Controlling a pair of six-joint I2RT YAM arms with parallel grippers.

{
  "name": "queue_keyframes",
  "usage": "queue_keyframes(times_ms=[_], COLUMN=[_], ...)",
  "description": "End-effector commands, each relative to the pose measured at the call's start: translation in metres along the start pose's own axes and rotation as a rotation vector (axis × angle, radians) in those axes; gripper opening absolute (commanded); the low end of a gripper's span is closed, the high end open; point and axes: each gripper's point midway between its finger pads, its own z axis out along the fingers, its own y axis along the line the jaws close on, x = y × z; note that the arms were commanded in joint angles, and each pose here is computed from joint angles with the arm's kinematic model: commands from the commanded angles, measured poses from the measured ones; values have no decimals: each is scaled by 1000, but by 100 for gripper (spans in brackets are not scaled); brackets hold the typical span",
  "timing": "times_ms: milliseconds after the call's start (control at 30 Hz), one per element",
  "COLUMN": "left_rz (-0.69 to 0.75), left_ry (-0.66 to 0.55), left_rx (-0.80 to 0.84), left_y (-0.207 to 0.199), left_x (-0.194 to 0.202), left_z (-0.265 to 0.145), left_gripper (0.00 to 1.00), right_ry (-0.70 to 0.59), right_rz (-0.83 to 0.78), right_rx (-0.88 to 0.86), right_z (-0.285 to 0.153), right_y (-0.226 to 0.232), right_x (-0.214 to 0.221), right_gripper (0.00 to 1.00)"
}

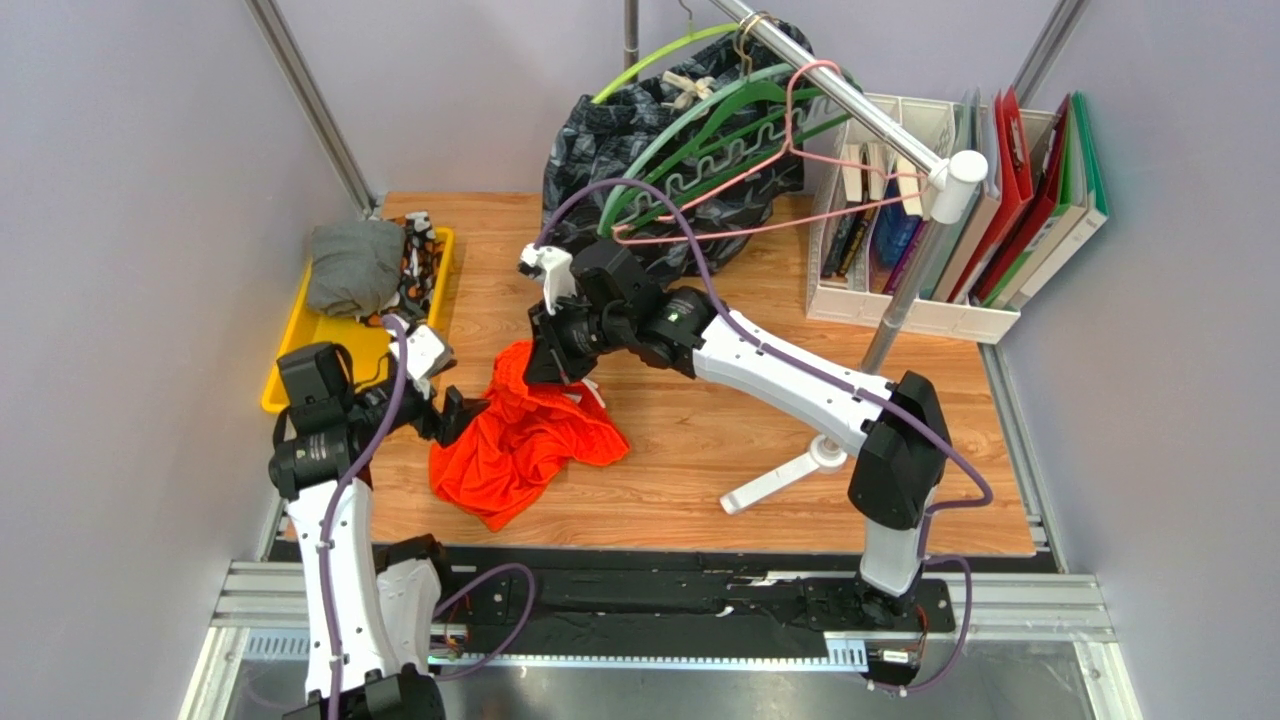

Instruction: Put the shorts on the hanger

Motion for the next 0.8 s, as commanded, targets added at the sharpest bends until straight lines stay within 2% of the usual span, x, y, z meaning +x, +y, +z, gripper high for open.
queue_keyframes(times_ms=[0, 67, 233, 367, 433, 533, 633, 667, 733, 767], left_rz=[90, 166, 178, 163, 213, 214, 195, 198, 145, 142], left_ry=[22, 31, -27, -60, -104, -125, -119, -121, -120, -127], left_rx=[126, 192, 203, 138, 87, 78, 78, 79, 116, 116], left_y=[-14, -24, -32, -25, -18, -21, -21, -20, -26, -24], left_x=[12, 20, 10, -1, -16, -22, -24, -28, -30, -37], left_z=[1, 0, -1, -1, -3, -4, -5, -7, -6, -8], left_gripper=[80, 81, 82, 82, 82, 79, 50, 35, 21, 6], right_ry=[-11, -17, -50, -68, -71, -91, -118, -117, -124, -128], right_rz=[27, -1, -40, -63, -79, -112, -153, -157, -180, -191], right_rx=[-31, -46, -69, -97, -119, -138, -154, -152, -161, -169], right_z=[11, 10, 10, 6, 4, -2, -9, -9, -13, -14], right_y=[12, 23, 42, 55, 66, 79, 89, 89, 92, 94], right_x=[1, 1, -11, -18, -20, -26, -35, -36, -40, -41], right_gripper=[0, 0, 0, 0, 0, 0, 0, 0, 0, 0])
